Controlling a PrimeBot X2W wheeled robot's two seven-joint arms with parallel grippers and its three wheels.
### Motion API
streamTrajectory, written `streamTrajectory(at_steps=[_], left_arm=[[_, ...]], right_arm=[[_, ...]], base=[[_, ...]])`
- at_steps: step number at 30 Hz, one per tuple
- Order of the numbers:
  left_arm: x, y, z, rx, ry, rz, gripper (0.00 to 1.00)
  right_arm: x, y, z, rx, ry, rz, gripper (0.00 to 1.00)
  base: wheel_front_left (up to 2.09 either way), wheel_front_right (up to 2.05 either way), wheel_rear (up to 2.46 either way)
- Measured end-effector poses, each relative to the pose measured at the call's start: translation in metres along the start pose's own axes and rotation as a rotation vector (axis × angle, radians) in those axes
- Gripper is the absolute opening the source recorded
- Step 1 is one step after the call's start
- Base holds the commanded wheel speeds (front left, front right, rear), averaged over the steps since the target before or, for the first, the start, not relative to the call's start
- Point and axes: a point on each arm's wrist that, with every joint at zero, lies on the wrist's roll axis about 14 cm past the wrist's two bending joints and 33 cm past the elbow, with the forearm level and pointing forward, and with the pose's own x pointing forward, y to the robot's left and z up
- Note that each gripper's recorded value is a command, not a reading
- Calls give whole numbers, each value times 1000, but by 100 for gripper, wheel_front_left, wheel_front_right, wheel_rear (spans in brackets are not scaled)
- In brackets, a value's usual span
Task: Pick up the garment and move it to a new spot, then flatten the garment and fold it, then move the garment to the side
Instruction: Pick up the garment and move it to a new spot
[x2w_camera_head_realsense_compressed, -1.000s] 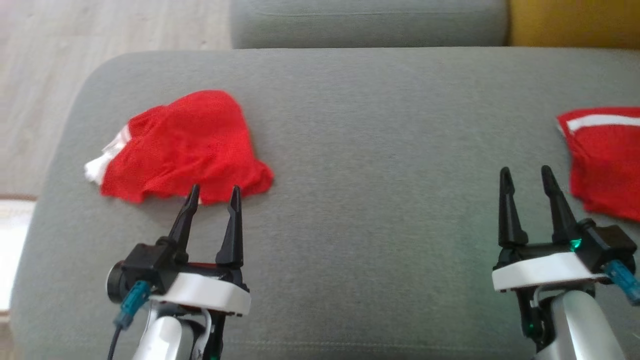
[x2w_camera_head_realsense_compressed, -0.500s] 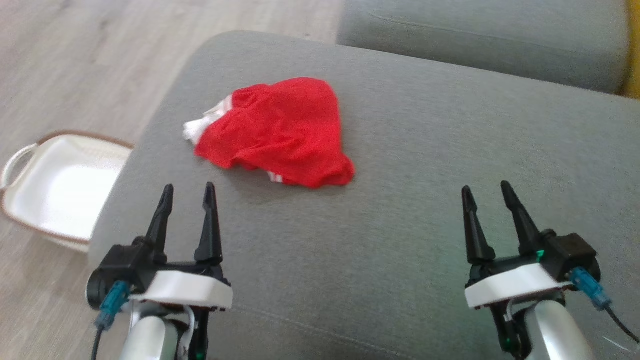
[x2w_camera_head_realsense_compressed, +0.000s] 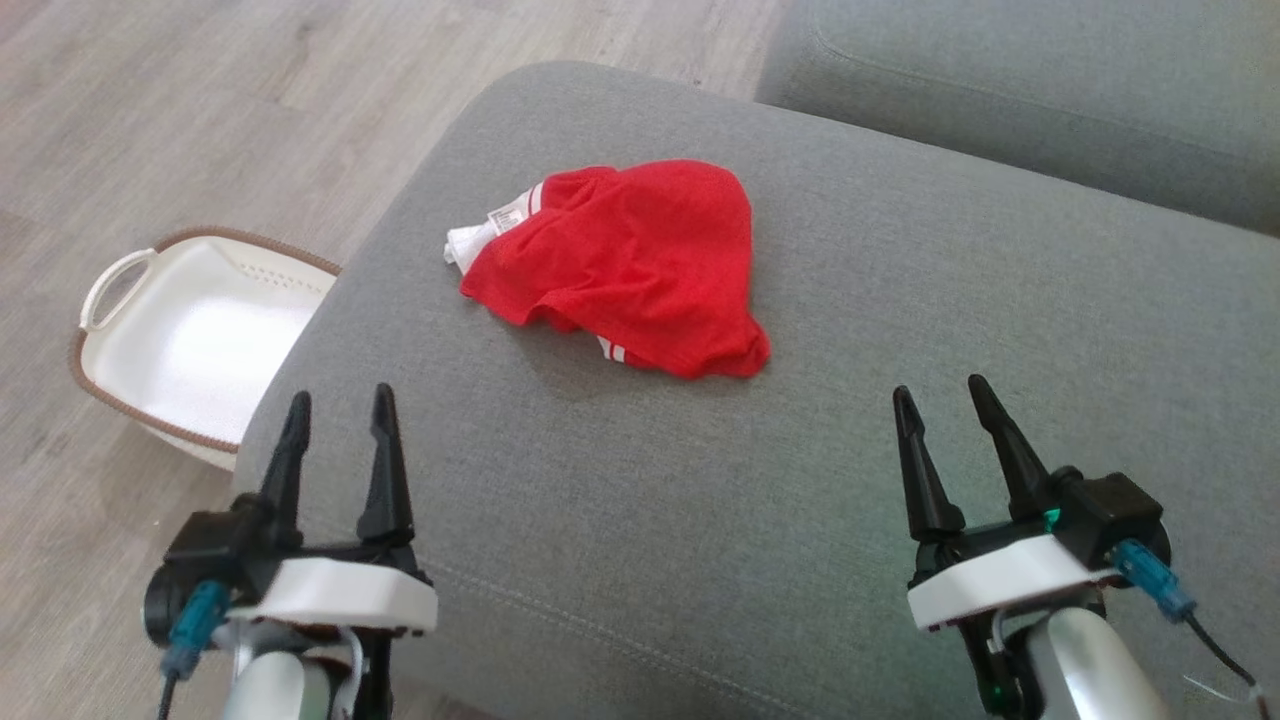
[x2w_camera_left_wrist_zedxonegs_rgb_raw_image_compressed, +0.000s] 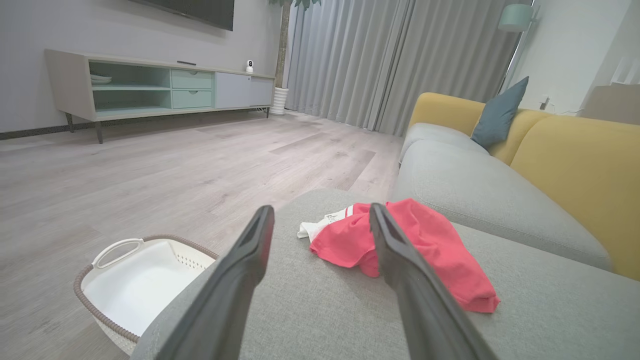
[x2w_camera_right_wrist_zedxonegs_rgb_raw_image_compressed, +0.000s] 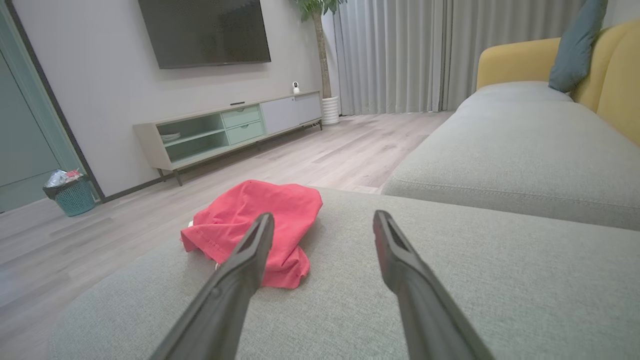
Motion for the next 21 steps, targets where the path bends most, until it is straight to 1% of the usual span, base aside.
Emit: streamTrajectory(at_steps=[7,10,14,20,21], left_arm=[[12,8,-4,16,12,16,100],[26,5,-12,44,33,-14,100],[58,-3,-25,76,70,-67,100],[111,-18,-73,161,251,-187,100],[129,-27,-90,195,333,-231,100]], right_arm=[[-4,-18,-8,14,15,-50,100],[-4,-36,-10,6,15,-96,100],[2,-67,-7,-22,3,-164,100],[19,-116,8,-84,-29,-263,100],[22,-129,7,-96,-25,-290,100]], base=[[0,0,0],[0,0,0],[0,0,0],[0,0,0],[0,0,0]])
